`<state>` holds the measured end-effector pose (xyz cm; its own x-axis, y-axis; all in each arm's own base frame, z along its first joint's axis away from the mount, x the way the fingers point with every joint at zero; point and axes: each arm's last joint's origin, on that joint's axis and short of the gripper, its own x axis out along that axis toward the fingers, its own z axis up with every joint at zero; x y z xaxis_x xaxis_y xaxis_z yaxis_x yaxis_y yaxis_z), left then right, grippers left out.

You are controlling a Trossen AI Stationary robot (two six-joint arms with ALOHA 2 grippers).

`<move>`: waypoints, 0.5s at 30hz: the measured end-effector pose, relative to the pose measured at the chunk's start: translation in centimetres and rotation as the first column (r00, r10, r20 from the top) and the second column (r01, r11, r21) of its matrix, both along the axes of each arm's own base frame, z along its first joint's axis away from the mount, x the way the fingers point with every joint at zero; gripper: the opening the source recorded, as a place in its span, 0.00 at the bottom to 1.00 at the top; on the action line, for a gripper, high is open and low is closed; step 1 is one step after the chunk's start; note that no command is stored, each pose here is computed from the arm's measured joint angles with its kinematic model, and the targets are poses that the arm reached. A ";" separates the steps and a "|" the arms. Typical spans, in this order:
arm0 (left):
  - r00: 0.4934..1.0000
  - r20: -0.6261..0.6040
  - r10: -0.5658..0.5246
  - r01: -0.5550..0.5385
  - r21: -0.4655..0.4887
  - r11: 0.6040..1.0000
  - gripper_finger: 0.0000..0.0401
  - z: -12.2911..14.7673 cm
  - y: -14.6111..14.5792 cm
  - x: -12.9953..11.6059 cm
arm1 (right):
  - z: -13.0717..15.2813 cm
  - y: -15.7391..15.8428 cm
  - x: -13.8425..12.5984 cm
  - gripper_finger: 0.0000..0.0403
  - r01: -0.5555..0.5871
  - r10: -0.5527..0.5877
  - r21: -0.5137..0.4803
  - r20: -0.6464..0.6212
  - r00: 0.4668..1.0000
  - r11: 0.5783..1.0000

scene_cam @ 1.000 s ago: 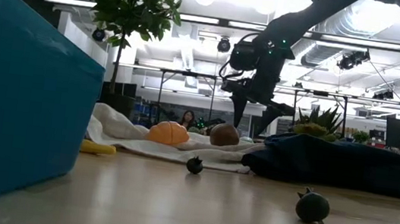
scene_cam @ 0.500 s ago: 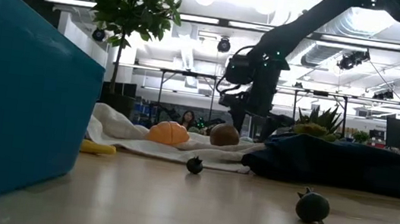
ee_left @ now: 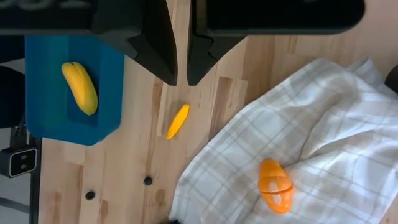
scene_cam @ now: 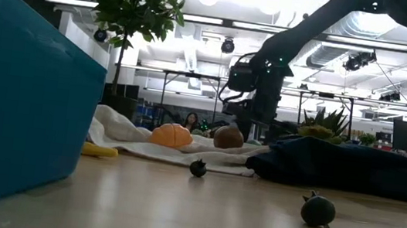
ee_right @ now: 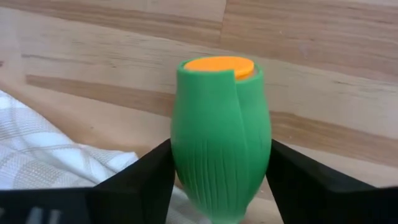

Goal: Pick and placing Produce into tupperware
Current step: Put the corn into the bin

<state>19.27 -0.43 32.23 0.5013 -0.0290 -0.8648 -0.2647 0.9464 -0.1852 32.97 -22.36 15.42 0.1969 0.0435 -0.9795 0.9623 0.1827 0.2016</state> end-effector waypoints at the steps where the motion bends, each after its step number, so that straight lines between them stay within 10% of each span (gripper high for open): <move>1: 1.000 0.000 0.000 0.000 0.001 1.000 0.06 0.0 0.0 0.0 | 0.0 0.0 0.0 0.50 -0.001 0.001 0.000 0.000 1.000 1.000; 15: 1.000 0.000 0.003 -0.003 0.004 1.000 0.06 0.0 0.0 0.0 | 0.1 -0.3 0.2 0.45 0.013 -0.012 -0.024 0.028 1.000 1.000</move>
<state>19.27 -0.42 32.23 0.5012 -0.0242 -0.8650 -0.2673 0.9464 -0.1813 33.15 -22.70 15.52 0.2240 0.0170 -0.9744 0.9587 0.1760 0.2235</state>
